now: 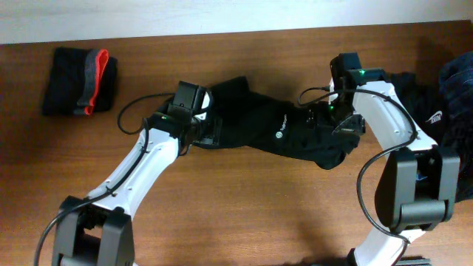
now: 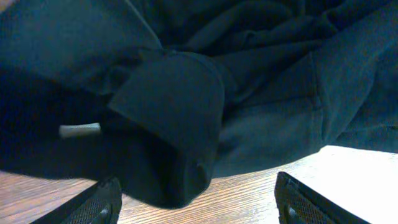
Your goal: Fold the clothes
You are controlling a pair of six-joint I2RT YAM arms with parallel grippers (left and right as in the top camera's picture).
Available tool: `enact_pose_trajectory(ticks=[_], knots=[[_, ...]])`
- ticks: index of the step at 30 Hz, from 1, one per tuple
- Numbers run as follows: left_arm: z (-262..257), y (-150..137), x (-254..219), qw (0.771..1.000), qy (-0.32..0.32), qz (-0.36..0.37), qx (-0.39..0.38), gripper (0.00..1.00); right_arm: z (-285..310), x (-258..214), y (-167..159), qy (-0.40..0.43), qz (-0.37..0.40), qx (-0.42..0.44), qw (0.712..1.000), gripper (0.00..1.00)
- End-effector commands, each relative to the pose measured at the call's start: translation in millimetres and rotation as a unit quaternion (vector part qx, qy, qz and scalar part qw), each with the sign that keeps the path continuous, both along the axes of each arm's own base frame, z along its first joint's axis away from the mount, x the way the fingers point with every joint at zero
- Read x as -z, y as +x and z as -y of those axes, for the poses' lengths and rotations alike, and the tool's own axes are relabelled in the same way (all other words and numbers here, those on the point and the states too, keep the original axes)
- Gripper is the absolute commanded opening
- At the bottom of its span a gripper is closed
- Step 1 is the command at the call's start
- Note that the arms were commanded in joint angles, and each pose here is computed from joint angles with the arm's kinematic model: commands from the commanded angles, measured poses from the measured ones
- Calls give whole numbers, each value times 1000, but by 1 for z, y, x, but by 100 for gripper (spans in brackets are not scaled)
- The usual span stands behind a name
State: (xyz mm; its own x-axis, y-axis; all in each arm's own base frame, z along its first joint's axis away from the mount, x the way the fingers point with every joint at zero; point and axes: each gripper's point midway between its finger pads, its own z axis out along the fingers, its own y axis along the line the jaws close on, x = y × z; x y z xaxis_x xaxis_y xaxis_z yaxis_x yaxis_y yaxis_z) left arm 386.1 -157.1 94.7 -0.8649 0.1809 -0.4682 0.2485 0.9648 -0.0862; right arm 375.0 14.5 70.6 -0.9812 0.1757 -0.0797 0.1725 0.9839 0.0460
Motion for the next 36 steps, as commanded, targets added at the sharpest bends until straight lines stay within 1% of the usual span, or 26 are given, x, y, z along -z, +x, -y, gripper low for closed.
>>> enact_pose_trajectory(ticks=[1, 6, 14, 19, 27, 32, 33, 34, 35, 36], knots=[[8, 1, 1, 1000, -16, -3, 16, 79, 0, 6, -1, 6, -4, -3, 1000, 100], [9, 4, 0, 1000, -19, 3, 17, 79, -2, 11, -4, 12, -7, 1, 1000, 100], [13, 7, -3, 999, -28, 10, 20, 79, -2, 37, -14, 12, -14, 2, 1000, 98], [14, 12, -3, 999, -31, 18, 20, 79, -1, 39, -16, 11, -15, -1, 1000, 99], [15, 11, 24, 1000, -21, -9, 21, 78, -1, 39, -16, 11, -15, -2, 1000, 100], [19, 17, 30, 1000, -22, -3, 22, 79, 0, 39, -16, 7, -14, -5, 1000, 100], [19, 19, 29, 1000, -22, 1, 22, 77, 1, 39, -16, 5, -14, -5, 1000, 100], [20, 21, 28, 999, -24, 5, 22, 66, 1, 39, -15, 4, -14, -5, 1000, 100], [21, 22, 27, 999, -26, 9, 22, 50, 1, 39, -15, 3, -13, -5, 1000, 100], [21, 24, 27, 999, -27, 12, 22, 40, 1, 39, -14, 2, -12, -5, 1000, 100]])
